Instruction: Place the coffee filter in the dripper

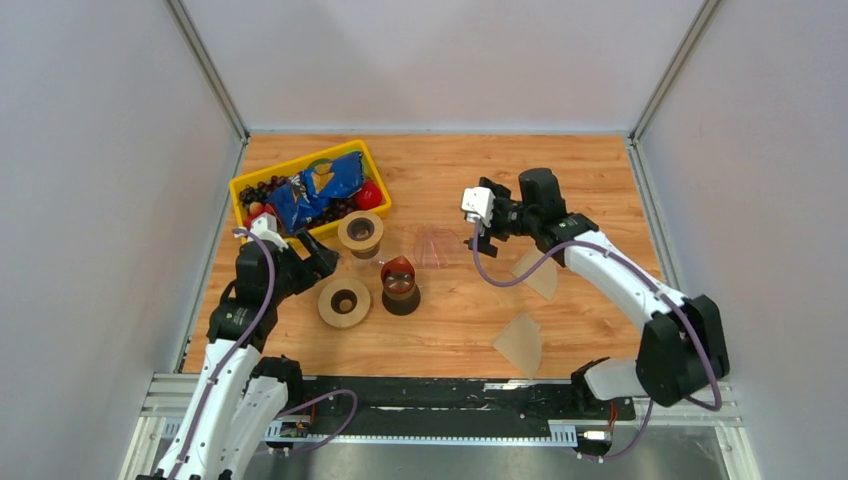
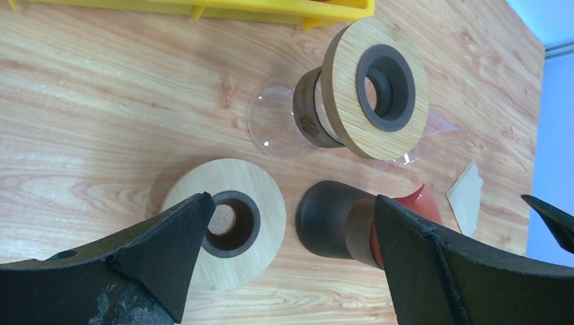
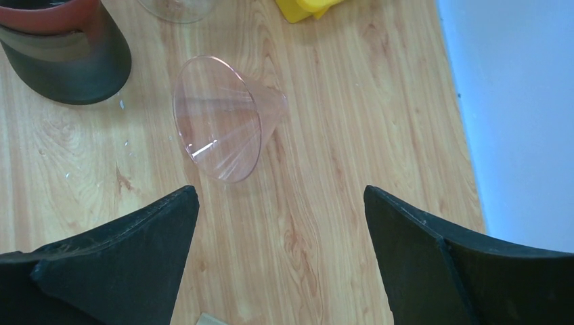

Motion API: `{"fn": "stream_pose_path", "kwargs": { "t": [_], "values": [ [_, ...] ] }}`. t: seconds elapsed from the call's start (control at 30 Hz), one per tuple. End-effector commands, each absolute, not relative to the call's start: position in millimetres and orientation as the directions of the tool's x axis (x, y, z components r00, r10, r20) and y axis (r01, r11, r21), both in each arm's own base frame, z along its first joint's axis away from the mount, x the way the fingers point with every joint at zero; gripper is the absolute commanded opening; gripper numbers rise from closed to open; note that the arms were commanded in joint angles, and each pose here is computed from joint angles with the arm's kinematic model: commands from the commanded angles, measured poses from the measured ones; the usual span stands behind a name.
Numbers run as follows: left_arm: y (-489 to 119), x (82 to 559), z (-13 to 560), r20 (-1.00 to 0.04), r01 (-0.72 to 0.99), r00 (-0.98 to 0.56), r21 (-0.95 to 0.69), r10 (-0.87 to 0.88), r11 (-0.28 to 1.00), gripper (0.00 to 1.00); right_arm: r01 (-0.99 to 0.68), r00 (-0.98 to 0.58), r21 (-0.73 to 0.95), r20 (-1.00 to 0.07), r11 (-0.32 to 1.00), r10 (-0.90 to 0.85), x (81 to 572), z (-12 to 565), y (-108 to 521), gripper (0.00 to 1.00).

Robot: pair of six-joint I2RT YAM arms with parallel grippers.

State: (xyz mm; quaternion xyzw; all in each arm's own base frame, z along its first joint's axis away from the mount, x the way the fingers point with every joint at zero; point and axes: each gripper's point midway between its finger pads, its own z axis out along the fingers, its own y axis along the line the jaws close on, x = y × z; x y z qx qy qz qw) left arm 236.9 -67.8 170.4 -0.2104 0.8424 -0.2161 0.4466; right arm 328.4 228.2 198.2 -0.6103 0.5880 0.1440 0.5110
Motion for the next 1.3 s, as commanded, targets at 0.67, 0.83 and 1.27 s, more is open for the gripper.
{"fn": "stream_pose_path", "kwargs": {
  "t": [0.67, 0.83, 1.27],
  "values": [
    [-30, 225, 163, -0.662, -0.382, -0.408, -0.502, -0.629, 0.776, 1.00, -0.927, 0.320, -0.374, -0.777, -0.012, -0.542, 374, 124, 311, 0.93],
    [-27, 229, 166, -0.676, -0.383, -0.383, -0.504, -0.629, 0.774, 1.00, -0.923, 0.325, -0.384, -0.751, -0.020, -0.575, 378, 107, 318, 0.87],
    [-17, 230, 158, -0.689, -0.428, -0.361, -0.476, -0.629, 0.768, 1.00, -0.935, 0.262, -0.351, -0.776, 0.047, -0.574, 388, 109, 325, 0.27]
  ]
}}
